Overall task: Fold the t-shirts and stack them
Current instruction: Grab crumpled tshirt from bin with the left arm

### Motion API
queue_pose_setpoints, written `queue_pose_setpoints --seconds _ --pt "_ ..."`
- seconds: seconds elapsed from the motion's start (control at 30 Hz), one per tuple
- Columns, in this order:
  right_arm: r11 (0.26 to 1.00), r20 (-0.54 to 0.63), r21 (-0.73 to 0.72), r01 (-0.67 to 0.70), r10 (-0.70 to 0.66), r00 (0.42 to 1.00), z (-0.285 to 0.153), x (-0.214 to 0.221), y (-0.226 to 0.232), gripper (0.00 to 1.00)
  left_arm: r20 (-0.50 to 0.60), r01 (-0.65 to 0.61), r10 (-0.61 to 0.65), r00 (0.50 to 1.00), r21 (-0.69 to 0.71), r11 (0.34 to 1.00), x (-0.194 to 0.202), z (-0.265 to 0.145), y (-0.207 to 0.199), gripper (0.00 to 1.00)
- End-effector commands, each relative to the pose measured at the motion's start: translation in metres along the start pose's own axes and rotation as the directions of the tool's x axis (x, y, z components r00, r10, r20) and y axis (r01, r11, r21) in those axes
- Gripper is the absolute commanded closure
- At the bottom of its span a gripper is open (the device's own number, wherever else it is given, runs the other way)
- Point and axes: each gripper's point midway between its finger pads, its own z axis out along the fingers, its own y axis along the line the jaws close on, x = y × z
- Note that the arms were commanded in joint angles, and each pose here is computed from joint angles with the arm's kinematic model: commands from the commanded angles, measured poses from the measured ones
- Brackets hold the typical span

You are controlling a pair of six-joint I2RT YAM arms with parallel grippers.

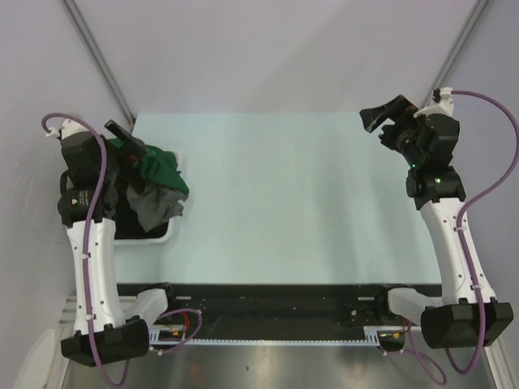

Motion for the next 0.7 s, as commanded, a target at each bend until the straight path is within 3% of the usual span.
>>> queue_pose_setpoints --seconds 0.0,0.1,0.2,0.47,0.67 --pt "0.996 0.01 0.015 -0.086 0.086 0.996 0.001 -0.008 -0.008 0.0 -0.074 0.052 -0.054 0.996 -0.033 0.998 0.032 0.007 0.014 0.0" --pt "0.989 -0.056 -0.017 -0.148 0.147 0.988 0.005 0.012 -0.017 0.0 -0.076 0.123 -0.117 0.99 0.072 0.99 0.06 0.01 0.009 0.01" --pt "0.985 -0.068 -0.02 -0.171 0.169 0.983 0.004 0.018 -0.02 0.0 -0.077 0.134 -0.128 0.989 0.086 0.987 0.069 0.009 0.011 0.0" --pt "0.998 0.012 -0.003 -0.069 0.069 0.998 0.001 0.007 -0.027 0.0 -0.112 0.116 -0.111 0.988 0.036 0.993 0.062 0.008 0.012 0.01" --pt "0.991 0.028 -0.072 -0.112 0.114 0.993 0.009 -0.001 -0.01 0.0 -0.092 0.089 -0.093 0.991 -0.043 0.995 0.049 0.009 0.021 0.0"
